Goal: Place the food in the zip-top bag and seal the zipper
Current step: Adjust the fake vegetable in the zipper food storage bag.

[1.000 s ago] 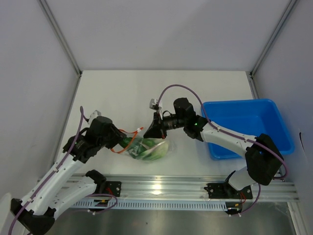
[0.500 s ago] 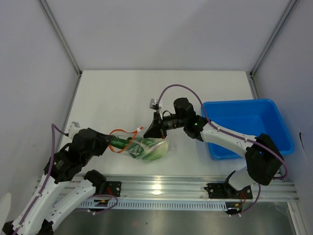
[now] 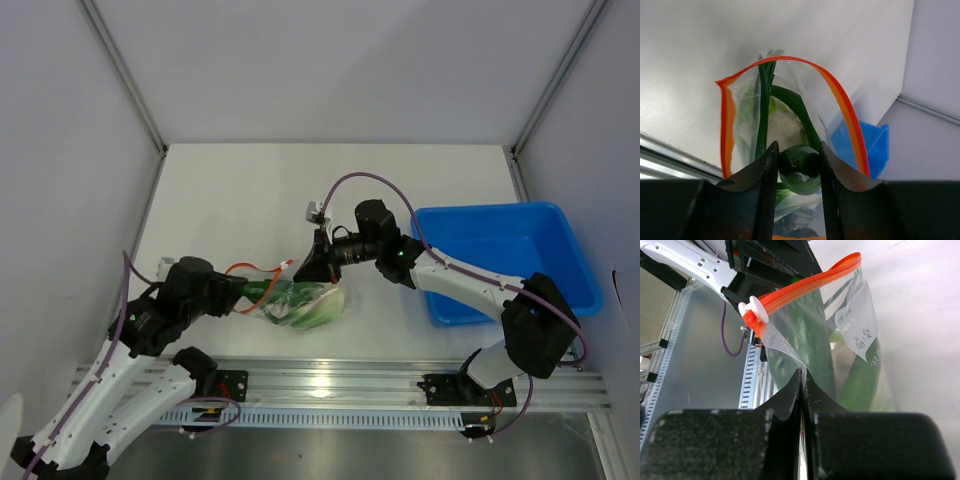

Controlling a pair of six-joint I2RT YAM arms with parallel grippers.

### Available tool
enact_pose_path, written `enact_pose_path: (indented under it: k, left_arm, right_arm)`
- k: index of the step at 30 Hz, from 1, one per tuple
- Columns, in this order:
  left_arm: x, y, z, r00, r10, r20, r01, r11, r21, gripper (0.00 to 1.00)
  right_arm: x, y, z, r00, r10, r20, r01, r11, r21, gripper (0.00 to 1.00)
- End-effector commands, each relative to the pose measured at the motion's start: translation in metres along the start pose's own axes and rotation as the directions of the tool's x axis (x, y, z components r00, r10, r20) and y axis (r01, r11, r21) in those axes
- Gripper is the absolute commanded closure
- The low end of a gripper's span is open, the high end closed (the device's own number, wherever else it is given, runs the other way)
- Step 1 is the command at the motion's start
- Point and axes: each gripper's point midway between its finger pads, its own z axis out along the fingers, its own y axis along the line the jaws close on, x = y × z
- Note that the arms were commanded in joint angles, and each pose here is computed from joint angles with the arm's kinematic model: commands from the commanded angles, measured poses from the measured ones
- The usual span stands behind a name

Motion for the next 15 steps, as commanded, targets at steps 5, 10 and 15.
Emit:
enact_pose_path:
  k: [5,10,15]
  left_arm:
    - [0.032,-0.012,0.015,0.982,-0.109,-0.157,0.112,0.994,0.016,0.99]
    - [0.04,-0.007,0.017,0.976,-0.091,-0.199,0.096,0.995,0.015,0.99]
    - [0.029,-0.017,0.014,0.984,-0.057,-0.171,0.07,0.995,0.07,0.99]
  right_arm:
    - [-0.024,0.006,0.007,0.998,-0.054,0.043,0.055,0.998,-0.019,1.0]
    - [-0.025,0.005,0.009,0.997,-0.055,0.049,0.056,0.998,-0.019,1.0]
    - [-0.026,0.006,0.008,0.997,-0.058,0.048,0.059,0.998,-0.017,1.0]
